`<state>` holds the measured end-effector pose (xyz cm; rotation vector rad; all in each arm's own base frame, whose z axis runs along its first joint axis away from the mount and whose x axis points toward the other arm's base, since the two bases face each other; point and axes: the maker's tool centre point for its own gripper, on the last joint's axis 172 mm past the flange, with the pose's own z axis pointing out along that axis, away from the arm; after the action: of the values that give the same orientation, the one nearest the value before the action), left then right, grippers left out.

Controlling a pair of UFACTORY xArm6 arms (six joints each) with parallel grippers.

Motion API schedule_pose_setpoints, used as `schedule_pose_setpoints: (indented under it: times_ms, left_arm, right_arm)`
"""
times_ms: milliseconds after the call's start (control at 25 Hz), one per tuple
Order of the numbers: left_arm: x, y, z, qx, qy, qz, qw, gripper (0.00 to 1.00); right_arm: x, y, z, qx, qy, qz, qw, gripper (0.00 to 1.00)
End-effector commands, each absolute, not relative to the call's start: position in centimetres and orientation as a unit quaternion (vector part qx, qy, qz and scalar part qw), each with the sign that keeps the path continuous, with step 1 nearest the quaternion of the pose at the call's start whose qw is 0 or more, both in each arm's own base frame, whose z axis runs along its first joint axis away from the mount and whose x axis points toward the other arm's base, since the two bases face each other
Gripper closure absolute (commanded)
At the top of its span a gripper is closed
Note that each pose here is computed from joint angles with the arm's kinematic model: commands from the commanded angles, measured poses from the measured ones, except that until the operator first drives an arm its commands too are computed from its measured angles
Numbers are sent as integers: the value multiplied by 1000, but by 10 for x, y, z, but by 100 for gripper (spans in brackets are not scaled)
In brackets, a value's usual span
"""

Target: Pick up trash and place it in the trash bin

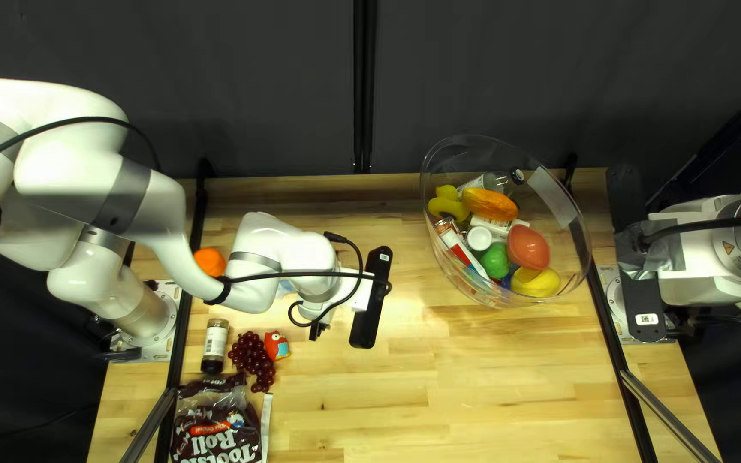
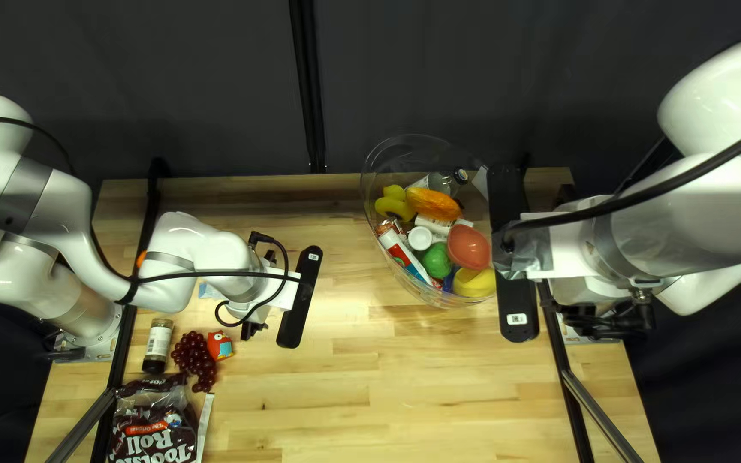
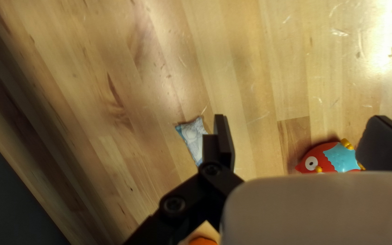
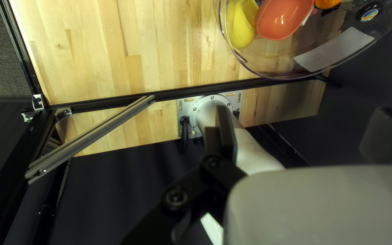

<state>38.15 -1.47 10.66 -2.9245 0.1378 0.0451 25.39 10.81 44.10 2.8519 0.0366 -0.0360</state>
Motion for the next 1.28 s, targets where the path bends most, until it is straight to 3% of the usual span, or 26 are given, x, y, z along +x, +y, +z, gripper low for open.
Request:
schedule_pose_setpoints:
  times_ms: [40, 320, 880, 1280]
  left_arm:
    - [372, -10, 107, -989, 3, 21, 145, 0]
    - [366, -1, 88, -987, -31, 20, 158, 0]
    - [337, 34, 42, -994, -68, 19, 85, 0]
    - [317, 67, 26, -989, -101, 36, 99, 0]
  right_arm:
    - [254, 108, 441, 989, 13, -12, 144, 0]
    - [254, 108, 441, 989, 13, -12, 144, 0]
    - [254, 108, 441, 989, 13, -12, 144, 0]
    - [254, 108, 441, 989, 13, -12, 144, 0]
